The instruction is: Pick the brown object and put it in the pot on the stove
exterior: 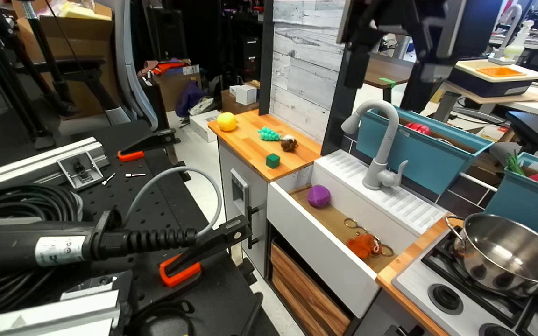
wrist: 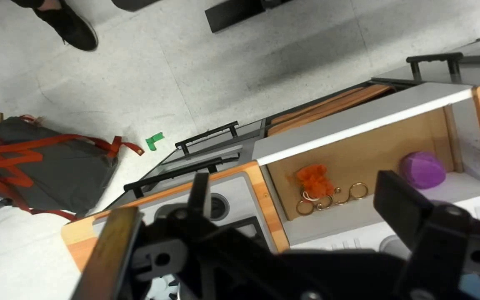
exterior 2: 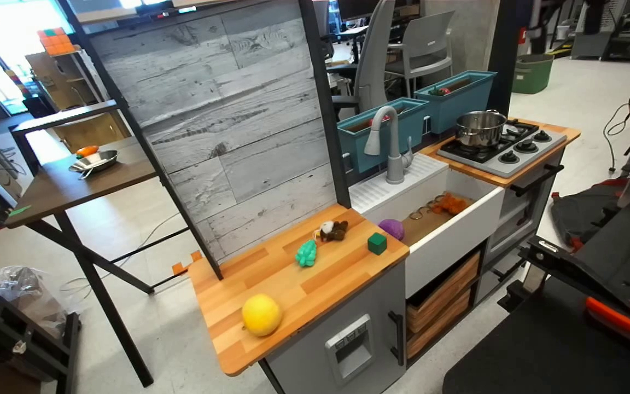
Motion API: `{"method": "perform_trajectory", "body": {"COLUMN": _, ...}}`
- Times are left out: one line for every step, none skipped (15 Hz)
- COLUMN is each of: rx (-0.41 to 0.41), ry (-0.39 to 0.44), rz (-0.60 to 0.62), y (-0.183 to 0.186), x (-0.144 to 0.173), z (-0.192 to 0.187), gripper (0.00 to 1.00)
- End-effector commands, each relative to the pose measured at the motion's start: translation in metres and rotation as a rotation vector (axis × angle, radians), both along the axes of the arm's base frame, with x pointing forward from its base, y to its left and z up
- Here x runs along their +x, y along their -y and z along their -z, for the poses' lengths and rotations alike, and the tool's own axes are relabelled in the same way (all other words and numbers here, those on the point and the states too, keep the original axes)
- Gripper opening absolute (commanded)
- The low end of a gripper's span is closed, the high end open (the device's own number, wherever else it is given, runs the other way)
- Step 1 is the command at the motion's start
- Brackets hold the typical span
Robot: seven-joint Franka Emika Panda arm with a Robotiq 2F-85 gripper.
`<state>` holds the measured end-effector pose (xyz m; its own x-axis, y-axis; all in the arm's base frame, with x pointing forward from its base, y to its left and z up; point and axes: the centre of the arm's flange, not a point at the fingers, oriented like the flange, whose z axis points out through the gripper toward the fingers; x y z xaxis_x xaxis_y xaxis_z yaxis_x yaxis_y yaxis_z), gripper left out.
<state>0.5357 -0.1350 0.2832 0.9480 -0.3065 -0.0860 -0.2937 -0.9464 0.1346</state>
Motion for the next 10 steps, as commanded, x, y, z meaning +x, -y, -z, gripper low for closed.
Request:
{"method": "perform_trajectory", "body": {"rx": -0.016, "ry": 0.038, "rz": 0.060, "y": -0.003, "x": 0.078, "z": 0.055, "gripper": 1.00}}
{"method": "perform_trajectory", "body": {"rx": -0.024, "ry": 0.038, "rz": 0.062, "y": -0.005, "x": 0.093, "z": 0.073, "gripper": 1.00}}
{"method": "perform_trajectory", "body": {"rx": -0.035, "ry": 0.035, "rz": 0.052, "y": -0.006, "x": 0.105, "z": 0.093, "gripper": 1.00}}
{"method": "perform_trajectory", "body": {"rx": -0.038, "ry": 0.030, "rz": 0.037, "y": -0.008, "x": 0.117, "z": 0.113, "gripper": 1.00}}
{"method": "perform_trajectory", "body": {"rx": -0.031, "ry": 0.031, "rz": 0.024, "y": -0.010, "x": 0.127, "z": 0.133, "gripper": 1.00}}
{"method": "perform_trajectory", "body": {"rx": -0.037, "ry": 0.019, "rz": -0.003, "y": -0.011, "x": 0.136, "z": 0.155, "gripper": 1.00}}
{"method": "perform_trajectory", "body": {"rx": -0.043, "ry": 0.011, "rz": -0.030, "y": -0.012, "x": 0.140, "z": 0.175, "gripper": 1.00}}
{"method": "perform_trajectory", "body": {"rx": -0.046, "ry": 0.008, "rz": -0.046, "y": -0.012, "x": 0.143, "z": 0.192, "gripper": 1.00}}
{"method": "perform_trajectory", "body": {"rx": -0.050, "ry": 0.006, "rz": -0.065, "y": -0.011, "x": 0.145, "z": 0.209, "gripper": 1.00}}
{"method": "perform_trajectory", "body": {"rx": -0.052, "ry": 0.013, "rz": -0.083, "y": -0.009, "x": 0.148, "z": 0.227, "gripper": 1.00}}
